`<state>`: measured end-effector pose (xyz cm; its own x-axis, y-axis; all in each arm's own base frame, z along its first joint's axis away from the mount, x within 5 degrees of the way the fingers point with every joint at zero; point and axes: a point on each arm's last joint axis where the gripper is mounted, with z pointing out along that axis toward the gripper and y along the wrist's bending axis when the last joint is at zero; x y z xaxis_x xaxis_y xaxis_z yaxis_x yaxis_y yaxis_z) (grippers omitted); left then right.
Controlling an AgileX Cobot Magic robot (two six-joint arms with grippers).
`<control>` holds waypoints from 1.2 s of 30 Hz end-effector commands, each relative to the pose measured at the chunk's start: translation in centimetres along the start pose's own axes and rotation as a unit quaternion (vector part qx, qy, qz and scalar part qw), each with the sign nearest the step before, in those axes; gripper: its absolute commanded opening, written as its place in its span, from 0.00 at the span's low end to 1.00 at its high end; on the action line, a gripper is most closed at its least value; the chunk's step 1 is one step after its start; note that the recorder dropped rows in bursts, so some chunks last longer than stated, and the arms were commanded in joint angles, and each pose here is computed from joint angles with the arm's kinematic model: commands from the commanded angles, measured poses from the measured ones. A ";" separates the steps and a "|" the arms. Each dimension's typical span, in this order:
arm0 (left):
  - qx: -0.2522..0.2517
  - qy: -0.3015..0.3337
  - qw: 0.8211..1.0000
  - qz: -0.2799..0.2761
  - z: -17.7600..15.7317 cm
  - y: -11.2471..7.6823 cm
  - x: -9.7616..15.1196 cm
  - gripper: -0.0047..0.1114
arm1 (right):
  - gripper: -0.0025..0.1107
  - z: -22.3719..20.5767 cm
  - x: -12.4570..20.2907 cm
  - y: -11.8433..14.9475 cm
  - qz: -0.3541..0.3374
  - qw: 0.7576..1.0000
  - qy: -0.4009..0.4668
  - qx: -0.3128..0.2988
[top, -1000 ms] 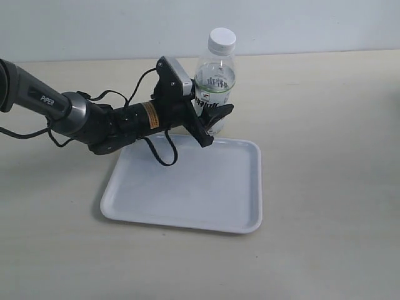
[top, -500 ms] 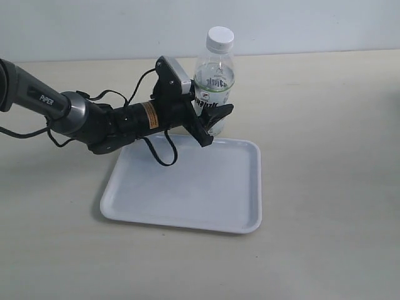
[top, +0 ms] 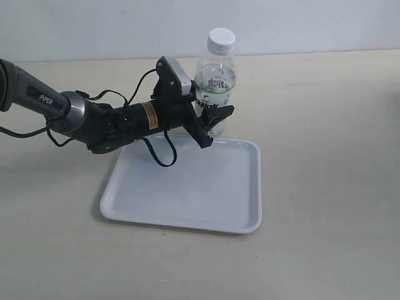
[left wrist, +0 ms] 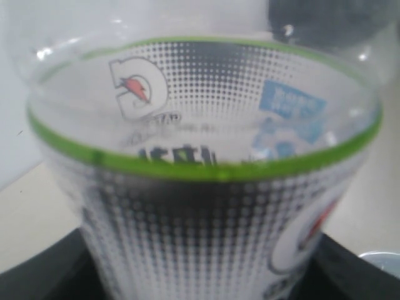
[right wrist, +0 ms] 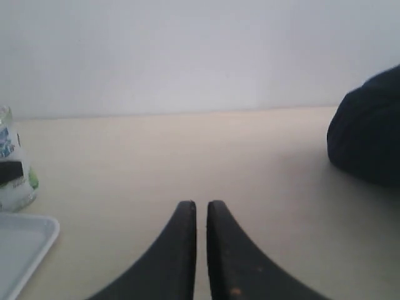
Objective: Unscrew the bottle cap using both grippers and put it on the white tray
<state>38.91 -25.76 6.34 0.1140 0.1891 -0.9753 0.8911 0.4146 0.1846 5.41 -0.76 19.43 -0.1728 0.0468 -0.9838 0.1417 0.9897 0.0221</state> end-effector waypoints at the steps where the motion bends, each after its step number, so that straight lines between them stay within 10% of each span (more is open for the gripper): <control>1: 0.012 0.004 1.000 0.005 -0.1 0.0 0.0 0.04 | 0.09 -0.2 -1.4 0.0 -0.010 0.996 -0.085 0.001; 14: 0.007 0.026 1.000 0.004 -0.1 0.1 0.5 0.04 | 0.09 -0.9 -3.8 0.1 0.131 0.967 -0.218 -0.034; 21: 0.005 0.026 1.000 0.002 -0.1 0.1 0.4 0.04 | 0.09 -2.3 -10.7 0.3 0.162 0.947 -0.272 -0.053; 29: 0.007 0.026 1.000 0.000 -0.1 0.1 0.5 0.04 | 0.09 5.4 -22.3 0.4 0.095 0.995 0.003 0.005; 36: 0.007 0.026 1.000 0.000 -0.1 0.1 0.5 0.04 | 0.09 16.0 -25.6 3.6 0.031 0.940 0.300 -0.160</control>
<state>39.00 -25.70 6.33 0.1097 0.1962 -0.9744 0.8951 0.4068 0.1827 22.74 -1.60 42.12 -0.5712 0.1851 -0.7997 0.0638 0.9813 0.1815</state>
